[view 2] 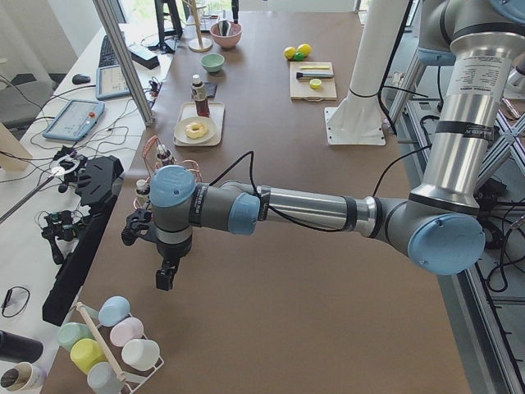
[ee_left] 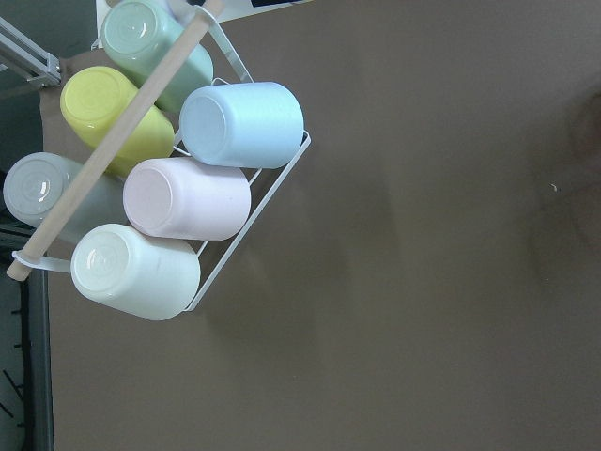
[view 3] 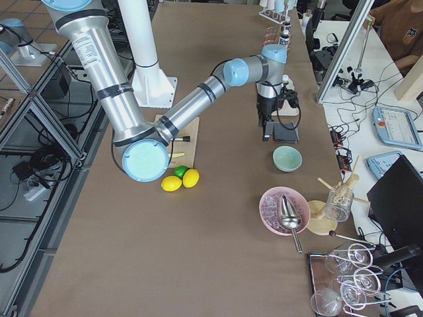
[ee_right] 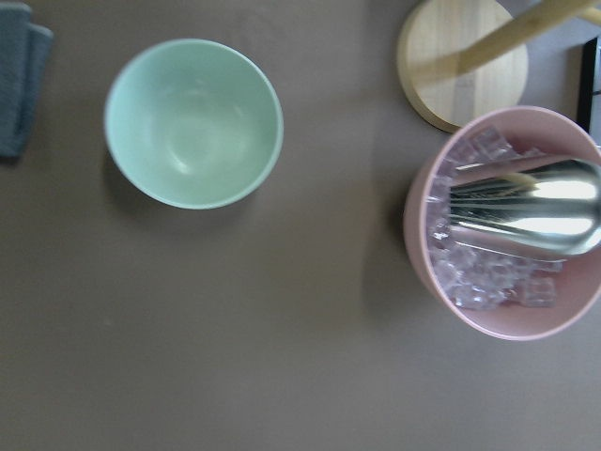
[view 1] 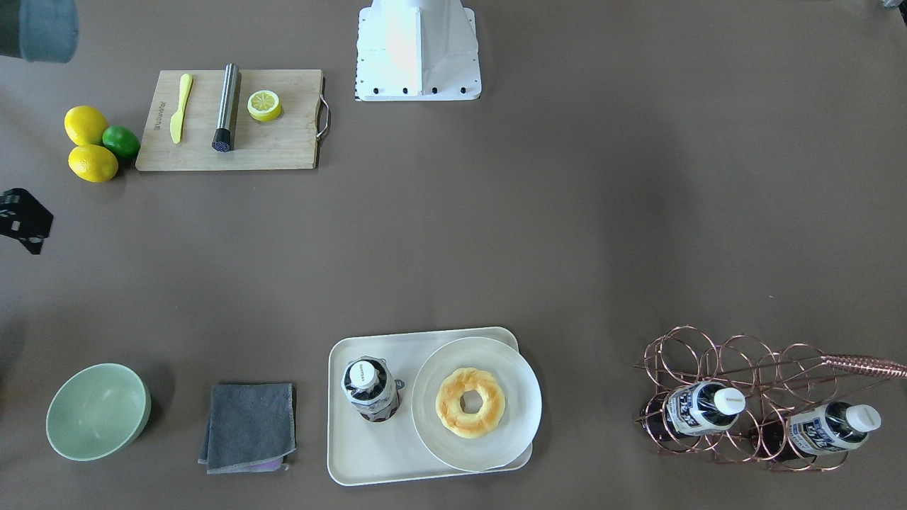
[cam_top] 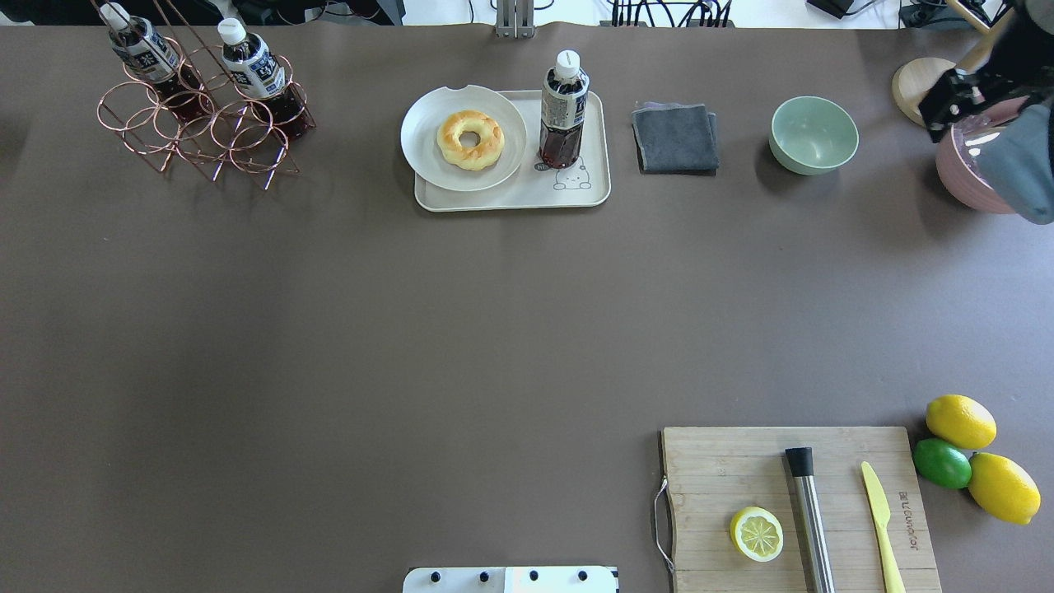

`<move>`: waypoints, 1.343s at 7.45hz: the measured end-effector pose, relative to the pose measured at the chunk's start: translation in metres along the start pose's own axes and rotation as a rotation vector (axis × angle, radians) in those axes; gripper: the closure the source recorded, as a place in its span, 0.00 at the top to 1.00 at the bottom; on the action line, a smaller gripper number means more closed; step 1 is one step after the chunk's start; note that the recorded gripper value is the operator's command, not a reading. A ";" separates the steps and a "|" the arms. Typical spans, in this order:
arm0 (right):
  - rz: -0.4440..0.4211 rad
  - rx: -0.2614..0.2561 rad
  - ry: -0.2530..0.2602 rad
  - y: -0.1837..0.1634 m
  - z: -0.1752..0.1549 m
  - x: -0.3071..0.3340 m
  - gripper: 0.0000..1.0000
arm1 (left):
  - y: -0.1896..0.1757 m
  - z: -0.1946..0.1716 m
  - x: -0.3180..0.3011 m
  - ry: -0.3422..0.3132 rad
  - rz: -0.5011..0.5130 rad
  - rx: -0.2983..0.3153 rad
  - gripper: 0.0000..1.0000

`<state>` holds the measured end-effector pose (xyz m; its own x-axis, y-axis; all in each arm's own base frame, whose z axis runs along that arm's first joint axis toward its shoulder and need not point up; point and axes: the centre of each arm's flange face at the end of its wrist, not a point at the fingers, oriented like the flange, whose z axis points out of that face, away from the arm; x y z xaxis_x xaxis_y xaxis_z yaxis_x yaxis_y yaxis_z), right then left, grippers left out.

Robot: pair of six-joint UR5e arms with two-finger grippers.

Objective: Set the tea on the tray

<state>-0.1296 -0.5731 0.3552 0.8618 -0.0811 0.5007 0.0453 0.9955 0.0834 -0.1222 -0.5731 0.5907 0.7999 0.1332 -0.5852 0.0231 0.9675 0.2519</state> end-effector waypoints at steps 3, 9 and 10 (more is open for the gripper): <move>-0.084 -0.094 0.044 0.059 0.043 0.169 1.00 | 0.006 0.002 -0.005 -0.001 -0.010 -0.007 0.98; 0.039 -0.071 -0.148 0.122 0.129 0.305 1.00 | 0.031 0.019 0.000 0.125 -0.153 -0.094 0.98; 0.045 -0.070 -0.174 0.129 0.139 0.322 1.00 | 0.034 0.020 0.005 0.136 -0.168 -0.102 0.98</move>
<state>0.0838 -0.4779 0.6471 0.7634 -0.0374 0.6448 0.0484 0.9988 0.0005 -0.1060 -0.5436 0.6118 0.7016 -0.0101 -0.7125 0.0826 0.9943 0.0672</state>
